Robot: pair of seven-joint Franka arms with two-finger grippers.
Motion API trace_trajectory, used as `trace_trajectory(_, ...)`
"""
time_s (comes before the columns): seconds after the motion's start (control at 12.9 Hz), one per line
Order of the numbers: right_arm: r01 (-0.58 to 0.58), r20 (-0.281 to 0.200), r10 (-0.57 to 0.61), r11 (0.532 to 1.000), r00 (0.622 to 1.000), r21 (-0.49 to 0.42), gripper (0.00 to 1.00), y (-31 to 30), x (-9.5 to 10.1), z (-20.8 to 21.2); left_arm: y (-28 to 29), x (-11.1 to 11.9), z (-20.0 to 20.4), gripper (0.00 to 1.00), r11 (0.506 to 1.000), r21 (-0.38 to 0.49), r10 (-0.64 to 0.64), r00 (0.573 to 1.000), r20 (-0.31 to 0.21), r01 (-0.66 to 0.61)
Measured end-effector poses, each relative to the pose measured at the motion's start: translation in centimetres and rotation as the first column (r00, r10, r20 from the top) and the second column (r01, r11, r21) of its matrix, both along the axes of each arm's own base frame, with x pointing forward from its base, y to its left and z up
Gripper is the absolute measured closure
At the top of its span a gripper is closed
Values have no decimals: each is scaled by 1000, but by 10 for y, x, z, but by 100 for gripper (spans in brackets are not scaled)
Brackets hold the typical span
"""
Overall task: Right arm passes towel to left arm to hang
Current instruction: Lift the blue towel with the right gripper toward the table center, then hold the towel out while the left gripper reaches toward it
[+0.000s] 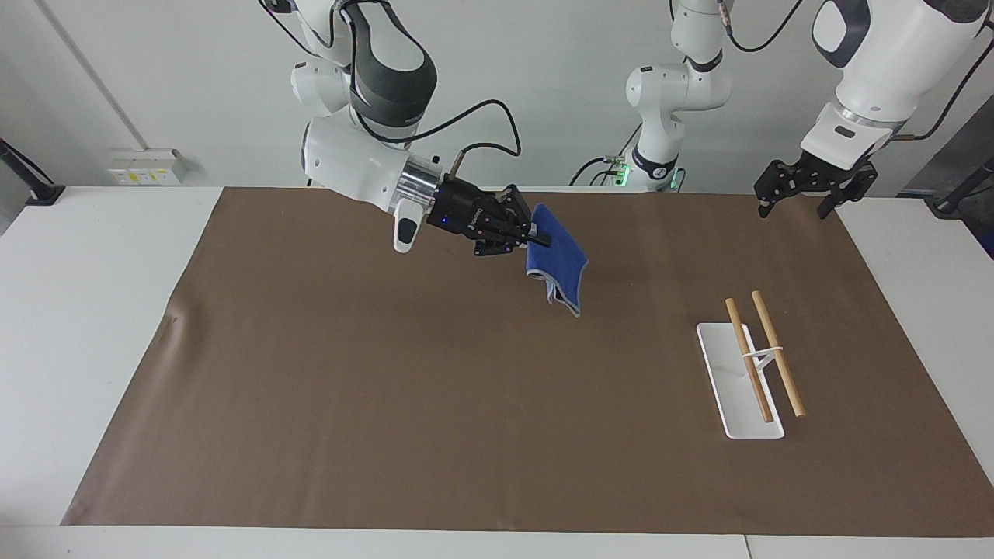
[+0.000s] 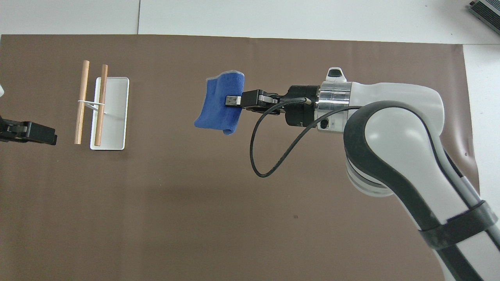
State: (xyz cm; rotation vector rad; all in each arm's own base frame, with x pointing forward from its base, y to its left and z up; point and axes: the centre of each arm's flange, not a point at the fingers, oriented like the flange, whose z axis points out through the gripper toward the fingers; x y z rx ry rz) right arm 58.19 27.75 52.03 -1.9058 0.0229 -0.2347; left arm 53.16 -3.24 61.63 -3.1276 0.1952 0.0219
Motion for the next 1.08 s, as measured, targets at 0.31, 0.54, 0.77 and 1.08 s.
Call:
trace_trajectory(0.31,46,-3,-46,991,999,124,96,27,-13,-9,-27,4,-2,0,962,-219,164,986,-10,-162)
trace_trajectory(0.54,63,-3,-64,989,998,135,96,34,-17,-9,-52,10,-15,0,823,-405,394,914,-97,-398)
trace_trajectory(0.77,67,-4,-67,989,998,135,96,32,-16,-9,-77,13,-24,0,626,-475,580,777,-246,-618)
trace_trajectory(1.08,68,-5,-68,989,998,134,96,32,-16,-10,-94,20,-42,0,302,-491,739,526,-422,-817)
